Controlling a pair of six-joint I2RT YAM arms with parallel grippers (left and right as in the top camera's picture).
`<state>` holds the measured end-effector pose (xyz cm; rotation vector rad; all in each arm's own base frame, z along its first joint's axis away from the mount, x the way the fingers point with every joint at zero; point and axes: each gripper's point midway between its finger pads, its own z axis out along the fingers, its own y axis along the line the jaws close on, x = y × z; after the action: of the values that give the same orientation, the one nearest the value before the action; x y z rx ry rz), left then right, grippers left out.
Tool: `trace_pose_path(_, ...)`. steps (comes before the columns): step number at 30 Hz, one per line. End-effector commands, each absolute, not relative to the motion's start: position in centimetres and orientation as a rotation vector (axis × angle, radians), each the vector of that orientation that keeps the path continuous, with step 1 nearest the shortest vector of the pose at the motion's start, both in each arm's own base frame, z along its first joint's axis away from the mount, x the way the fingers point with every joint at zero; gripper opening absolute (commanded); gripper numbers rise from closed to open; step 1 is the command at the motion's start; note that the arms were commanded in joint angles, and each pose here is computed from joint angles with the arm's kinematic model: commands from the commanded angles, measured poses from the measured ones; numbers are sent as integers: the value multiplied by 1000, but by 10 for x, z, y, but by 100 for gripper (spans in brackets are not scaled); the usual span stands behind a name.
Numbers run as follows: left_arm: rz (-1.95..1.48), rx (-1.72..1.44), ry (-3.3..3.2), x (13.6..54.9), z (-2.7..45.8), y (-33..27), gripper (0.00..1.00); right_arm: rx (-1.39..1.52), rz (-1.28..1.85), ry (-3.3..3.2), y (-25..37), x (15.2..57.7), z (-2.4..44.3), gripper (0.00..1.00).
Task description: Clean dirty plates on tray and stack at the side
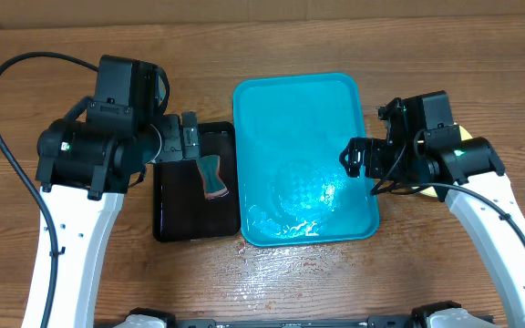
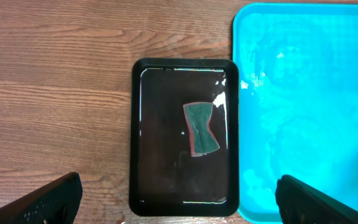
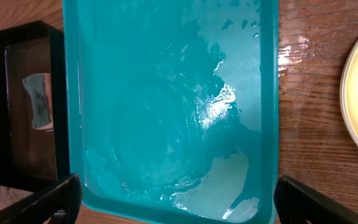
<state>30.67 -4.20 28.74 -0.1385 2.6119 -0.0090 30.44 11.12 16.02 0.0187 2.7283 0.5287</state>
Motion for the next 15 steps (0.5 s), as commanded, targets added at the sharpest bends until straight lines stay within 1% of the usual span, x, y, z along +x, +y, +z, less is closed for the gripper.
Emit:
trace_pose_path(1, 17, -125, 2608, 310, 289, -41, 100, 9, 538, 2703, 113, 308, 168, 100)
trace_pose_path(15, 19, -124, 2616, 311, 286, -42, 100, 9, 538, 2703, 113, 308, 168, 100)
